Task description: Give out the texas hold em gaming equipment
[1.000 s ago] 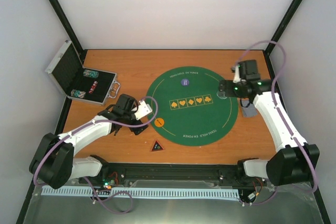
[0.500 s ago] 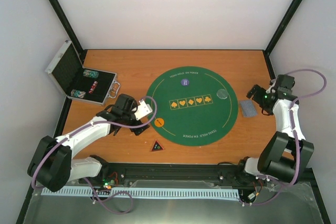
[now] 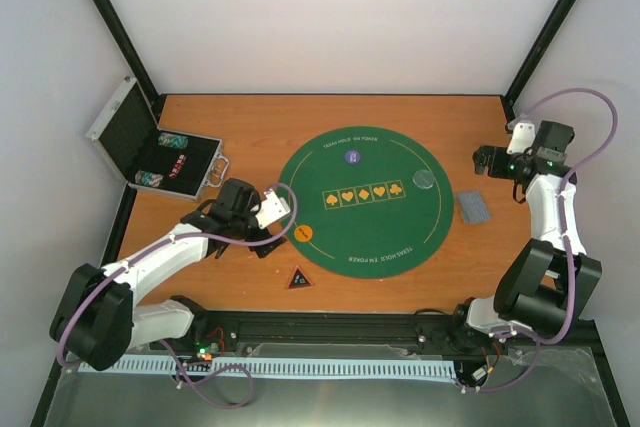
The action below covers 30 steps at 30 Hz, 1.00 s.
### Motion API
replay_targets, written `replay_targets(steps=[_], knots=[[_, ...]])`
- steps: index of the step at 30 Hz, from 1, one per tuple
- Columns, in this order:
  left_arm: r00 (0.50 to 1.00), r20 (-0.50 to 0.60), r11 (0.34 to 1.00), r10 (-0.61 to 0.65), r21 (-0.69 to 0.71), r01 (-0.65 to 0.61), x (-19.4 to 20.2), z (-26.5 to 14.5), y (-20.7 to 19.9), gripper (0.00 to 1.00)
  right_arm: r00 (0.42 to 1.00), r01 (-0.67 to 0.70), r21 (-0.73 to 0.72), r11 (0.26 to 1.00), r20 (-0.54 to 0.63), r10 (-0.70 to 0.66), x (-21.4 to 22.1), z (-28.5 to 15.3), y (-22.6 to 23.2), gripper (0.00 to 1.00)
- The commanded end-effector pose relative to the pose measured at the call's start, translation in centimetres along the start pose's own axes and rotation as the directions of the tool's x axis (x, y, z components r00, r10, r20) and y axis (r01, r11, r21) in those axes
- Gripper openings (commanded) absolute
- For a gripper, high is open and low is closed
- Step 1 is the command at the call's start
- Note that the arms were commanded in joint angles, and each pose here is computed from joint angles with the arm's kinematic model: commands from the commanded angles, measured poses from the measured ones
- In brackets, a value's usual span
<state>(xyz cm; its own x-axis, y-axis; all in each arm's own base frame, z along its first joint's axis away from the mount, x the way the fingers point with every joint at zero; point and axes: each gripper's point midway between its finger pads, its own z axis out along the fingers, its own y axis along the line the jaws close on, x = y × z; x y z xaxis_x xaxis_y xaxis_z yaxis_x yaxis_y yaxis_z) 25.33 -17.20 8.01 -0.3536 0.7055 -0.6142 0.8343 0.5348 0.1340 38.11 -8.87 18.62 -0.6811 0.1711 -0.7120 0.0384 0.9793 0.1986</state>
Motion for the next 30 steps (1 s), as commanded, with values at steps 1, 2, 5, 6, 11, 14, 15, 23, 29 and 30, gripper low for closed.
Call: replay_targets(steps=[1, 2, 5, 6, 11, 14, 15, 23, 29, 30], knots=[[0.998, 0.049, 1.0, 0.026, 0.003, -0.026, -1.4, -0.8, 0.2, 0.97, 0.932, 0.326, 0.047, 0.944, -0.18, -0.313, 3.5, 1.0, -2.3, 1.0], [0.998, 0.048, 1.0, 0.028, 0.004, -0.028, -1.3, -0.8, 0.1, 0.98, 0.924, 0.332, 0.064, 0.941, -0.222, -0.311, 4.6, 1.3, -2.9, 1.0], [0.998, 0.052, 1.0, 0.028, 0.012, -0.028, -1.4, -0.8, 0.0, 0.98, 0.905, 0.335, 0.026, 0.942, -0.288, -0.314, 7.9, 2.1, -2.9, 1.0], [0.998, 0.053, 0.999, 0.027, 0.019, -0.028, -1.4, -0.8, -0.1, 0.98, 0.9, 0.335, -0.005, 0.942, -0.295, -0.322, 8.9, 2.3, -2.5, 1.0], [0.998, 0.055, 0.999, 0.029, 0.031, -0.031, -1.4, -0.8, -0.4, 0.98, 0.87, 0.368, -0.066, 0.927, -0.327, -0.369, 11.7, 2.9, -2.0, 1.0], [0.998, 0.051, 0.999, 0.029, 0.033, -0.031, -1.3, -0.7, -0.4, 0.98, 0.849, 0.383, -0.062, 0.922, -0.369, -0.378, 12.0, 3.3, -2.7, 1.0], [0.998, 0.051, 0.999, 0.029, 0.034, -0.031, -1.3, -0.7, -0.4, 0.97, 0.843, 0.39, -0.047, 0.92, -0.383, -0.377, 12.0, 3.4, -3.2, 1.0], [0.999, 0.041, 0.998, 0.028, 0.06, -0.03, -1.0, -0.4, -0.8, 0.98, 0.833, 0.385, -0.054, 0.921, -0.408, -0.372, 12.7, 4.5, -3.6, 1.0], [0.999, 0.035, 0.997, 0.027, 0.074, -0.029, -0.8, -0.2, -1.1, 0.97, 0.826, 0.383, -0.084, 0.92, -0.414, -0.382, 13.0, 5.2, -3.2, 1.0], [0.999, 0.036, 0.997, 0.027, 0.073, -0.03, -0.9, -0.2, -1.0, 0.97, 0.825, 0.383, -0.082, 0.92, -0.418, -0.381, 13.1, 5.2, -3.3, 1.0]])
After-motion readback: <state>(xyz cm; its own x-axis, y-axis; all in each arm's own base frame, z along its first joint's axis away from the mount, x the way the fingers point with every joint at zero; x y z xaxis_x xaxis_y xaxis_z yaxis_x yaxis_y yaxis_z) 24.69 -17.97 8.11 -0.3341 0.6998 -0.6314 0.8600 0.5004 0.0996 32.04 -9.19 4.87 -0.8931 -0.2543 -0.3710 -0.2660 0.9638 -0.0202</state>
